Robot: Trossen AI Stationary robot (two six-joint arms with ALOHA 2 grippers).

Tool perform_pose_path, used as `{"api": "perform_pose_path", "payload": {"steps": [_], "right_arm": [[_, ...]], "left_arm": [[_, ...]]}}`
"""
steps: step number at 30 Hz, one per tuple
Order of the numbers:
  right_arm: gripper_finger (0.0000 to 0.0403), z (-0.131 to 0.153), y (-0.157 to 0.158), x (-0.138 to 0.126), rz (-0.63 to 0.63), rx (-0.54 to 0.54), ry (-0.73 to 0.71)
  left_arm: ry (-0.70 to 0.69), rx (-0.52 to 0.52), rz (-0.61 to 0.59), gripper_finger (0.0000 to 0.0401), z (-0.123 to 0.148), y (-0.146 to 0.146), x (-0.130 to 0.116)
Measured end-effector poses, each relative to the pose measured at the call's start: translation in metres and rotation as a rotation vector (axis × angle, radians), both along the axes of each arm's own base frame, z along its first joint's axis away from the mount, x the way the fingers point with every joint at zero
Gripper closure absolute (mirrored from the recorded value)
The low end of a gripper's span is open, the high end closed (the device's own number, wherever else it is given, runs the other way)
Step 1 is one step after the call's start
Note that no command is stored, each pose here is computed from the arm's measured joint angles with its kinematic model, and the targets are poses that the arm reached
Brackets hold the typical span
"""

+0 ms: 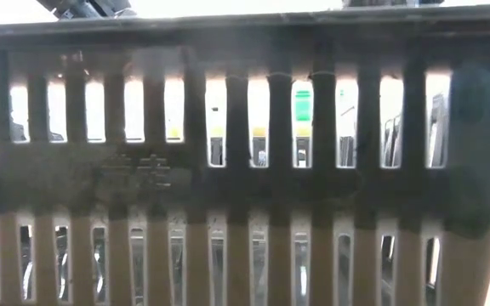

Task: Stack baskets on shelf by color
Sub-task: Put the top right black bin on the shelf

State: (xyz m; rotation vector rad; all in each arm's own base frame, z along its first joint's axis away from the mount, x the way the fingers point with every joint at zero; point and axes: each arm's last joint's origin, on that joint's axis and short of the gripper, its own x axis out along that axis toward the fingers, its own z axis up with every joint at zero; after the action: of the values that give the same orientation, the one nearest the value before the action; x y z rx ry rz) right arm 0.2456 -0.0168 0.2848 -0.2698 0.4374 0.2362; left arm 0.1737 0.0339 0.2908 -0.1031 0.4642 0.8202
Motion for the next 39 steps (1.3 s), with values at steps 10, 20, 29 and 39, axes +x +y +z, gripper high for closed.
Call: {"api": "perform_pose_path", "payload": {"steps": [10,20,29,39], "right_arm": [[0.0280,-0.079,0.027,0.059,0.062,-0.131,0.204],[0.0280,-0.093,0.060,0.102,0.478,-0.717,0.366],[0.0280,-0.131,0.057,0.108,0.940,-1.368,0.427],[0.0280,-0.122,0.061,0.132,0.787,-1.512,0.191]], "left_arm": [[0.016,0.023,-0.043,0.0201,0.001,0.001,0.001],[0.017,0.076,-0.029,0.0201,0.006,0.009,0.002],[0.058,0.067,-0.031,0.0201,0.002,0.009,0.000],[0.070,0.041,-0.017,0.0201,-0.001,0.009,-0.002]]}}
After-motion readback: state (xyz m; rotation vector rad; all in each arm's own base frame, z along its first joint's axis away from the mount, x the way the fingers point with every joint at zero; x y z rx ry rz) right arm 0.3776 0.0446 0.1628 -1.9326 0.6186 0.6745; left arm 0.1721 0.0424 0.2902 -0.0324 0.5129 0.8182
